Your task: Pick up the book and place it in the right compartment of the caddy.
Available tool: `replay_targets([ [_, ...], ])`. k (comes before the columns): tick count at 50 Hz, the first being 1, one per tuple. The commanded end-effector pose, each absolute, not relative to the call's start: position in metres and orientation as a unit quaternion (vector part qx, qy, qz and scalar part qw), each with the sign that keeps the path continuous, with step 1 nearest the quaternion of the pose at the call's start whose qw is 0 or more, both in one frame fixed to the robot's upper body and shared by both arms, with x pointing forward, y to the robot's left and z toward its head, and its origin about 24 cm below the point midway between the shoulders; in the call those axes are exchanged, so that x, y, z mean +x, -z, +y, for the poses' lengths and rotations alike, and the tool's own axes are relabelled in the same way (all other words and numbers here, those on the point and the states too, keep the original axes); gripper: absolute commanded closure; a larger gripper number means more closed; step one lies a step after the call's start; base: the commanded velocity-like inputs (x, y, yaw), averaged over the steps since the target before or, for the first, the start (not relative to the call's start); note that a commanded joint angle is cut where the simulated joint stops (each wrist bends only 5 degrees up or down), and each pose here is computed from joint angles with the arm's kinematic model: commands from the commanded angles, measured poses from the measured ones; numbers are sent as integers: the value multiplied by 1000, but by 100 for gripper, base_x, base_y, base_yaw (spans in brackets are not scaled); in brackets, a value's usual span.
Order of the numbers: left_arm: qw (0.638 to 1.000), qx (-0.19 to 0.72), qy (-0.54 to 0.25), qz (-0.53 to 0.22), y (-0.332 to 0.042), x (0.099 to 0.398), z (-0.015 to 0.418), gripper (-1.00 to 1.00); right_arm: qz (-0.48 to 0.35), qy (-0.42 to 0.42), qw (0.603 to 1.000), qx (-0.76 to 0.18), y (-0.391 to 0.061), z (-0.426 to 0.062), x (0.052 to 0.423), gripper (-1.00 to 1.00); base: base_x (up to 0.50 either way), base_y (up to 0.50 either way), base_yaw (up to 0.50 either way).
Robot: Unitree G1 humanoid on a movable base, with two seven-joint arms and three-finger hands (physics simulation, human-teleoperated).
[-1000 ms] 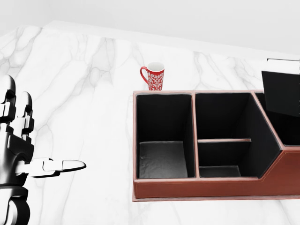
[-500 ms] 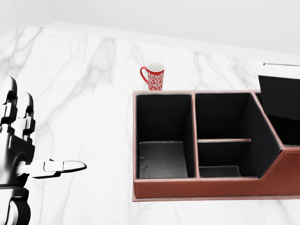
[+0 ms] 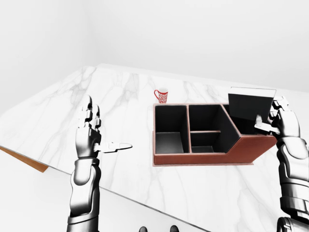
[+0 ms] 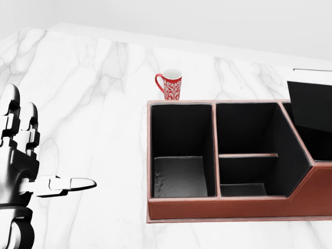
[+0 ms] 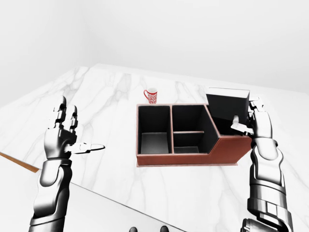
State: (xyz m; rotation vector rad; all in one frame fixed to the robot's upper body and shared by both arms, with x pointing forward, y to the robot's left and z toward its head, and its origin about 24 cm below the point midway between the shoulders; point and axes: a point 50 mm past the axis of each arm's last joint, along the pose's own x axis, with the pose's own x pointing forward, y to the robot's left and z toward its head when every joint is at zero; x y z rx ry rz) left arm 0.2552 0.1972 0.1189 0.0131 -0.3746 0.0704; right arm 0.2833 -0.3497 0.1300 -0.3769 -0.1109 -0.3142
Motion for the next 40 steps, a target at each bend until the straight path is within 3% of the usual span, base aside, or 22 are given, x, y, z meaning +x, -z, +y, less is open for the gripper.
replay_targets([
  [1,982,7,-34,-184,-118,255,197,-100,-74,172,970,-153,-138,-355,286,100,0,0,0],
  [9,982,8,-34,-183,-118,255,197,-100,-68,174,970,-155,-136,-355,286,100,0,0,0],
  [10,982,8,-34,-183,-117,255,197,-100,-67,174,970,-155,-135,-356,287,85,0,0,0],
  [11,983,8,-34,-182,-117,255,197,-100,-63,175,970,-155,-134,-356,287,-72,0,0,0],
  [12,983,8,-34,-181,-116,255,197,-100,-62,175,970,-156,-134,-356,287,-100,0,0,0],
  [40,982,9,-32,-184,-118,255,197,-100,-70,165,971,-157,-135,-352,284,-100,0,0,0],
])
